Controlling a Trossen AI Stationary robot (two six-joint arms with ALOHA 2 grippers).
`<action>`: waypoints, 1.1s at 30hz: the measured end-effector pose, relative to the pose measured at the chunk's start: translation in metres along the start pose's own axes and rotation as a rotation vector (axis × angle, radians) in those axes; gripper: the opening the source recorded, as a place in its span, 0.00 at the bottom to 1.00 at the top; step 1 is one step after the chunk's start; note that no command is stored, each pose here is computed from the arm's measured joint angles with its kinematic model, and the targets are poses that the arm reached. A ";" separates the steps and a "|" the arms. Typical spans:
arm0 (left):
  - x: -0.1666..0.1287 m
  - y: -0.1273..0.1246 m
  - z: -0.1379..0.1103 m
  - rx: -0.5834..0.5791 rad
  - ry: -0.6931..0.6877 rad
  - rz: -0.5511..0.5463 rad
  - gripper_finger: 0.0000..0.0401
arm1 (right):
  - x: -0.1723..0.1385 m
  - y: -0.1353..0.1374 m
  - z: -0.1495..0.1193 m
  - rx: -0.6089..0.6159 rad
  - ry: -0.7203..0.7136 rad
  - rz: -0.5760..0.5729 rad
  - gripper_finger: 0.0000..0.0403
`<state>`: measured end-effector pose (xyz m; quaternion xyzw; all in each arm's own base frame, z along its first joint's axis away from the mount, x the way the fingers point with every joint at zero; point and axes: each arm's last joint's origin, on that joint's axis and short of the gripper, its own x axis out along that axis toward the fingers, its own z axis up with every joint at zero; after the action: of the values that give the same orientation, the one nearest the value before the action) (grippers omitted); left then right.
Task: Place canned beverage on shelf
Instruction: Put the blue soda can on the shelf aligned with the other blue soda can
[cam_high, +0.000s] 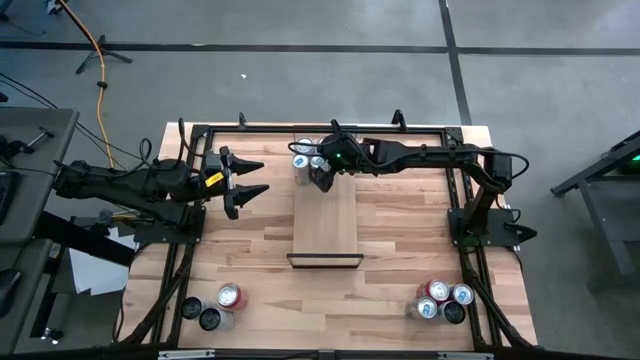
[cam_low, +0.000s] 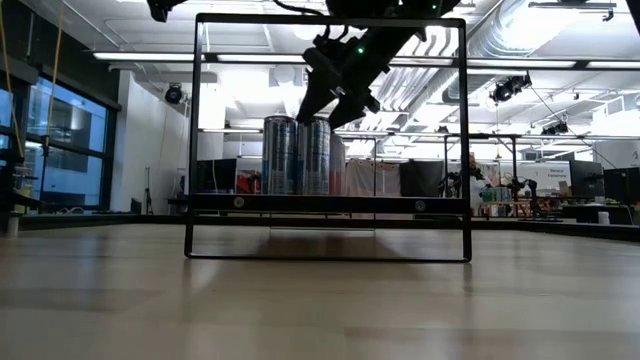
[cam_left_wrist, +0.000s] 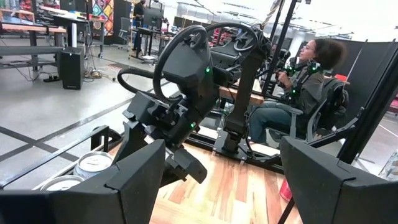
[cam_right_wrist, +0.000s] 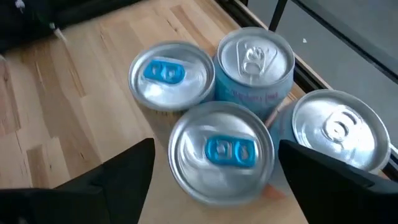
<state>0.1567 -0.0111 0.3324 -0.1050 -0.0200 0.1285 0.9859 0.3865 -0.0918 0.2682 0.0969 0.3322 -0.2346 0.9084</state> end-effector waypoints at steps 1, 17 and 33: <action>0.000 0.000 0.000 0.000 0.000 0.000 0.69 | -0.002 0.000 0.000 -0.012 0.002 -0.001 0.82; -0.009 0.003 0.006 0.002 -0.038 -0.007 0.69 | -0.088 -0.023 -0.024 -0.208 0.361 -0.025 0.82; -0.009 0.003 0.006 -0.042 -0.038 0.009 0.69 | -0.161 -0.041 -0.129 0.288 0.074 0.195 0.82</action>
<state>0.1466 -0.0092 0.3377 -0.1232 -0.0411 0.1343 0.9824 0.1869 -0.0265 0.2734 0.2664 0.3172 -0.1871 0.8907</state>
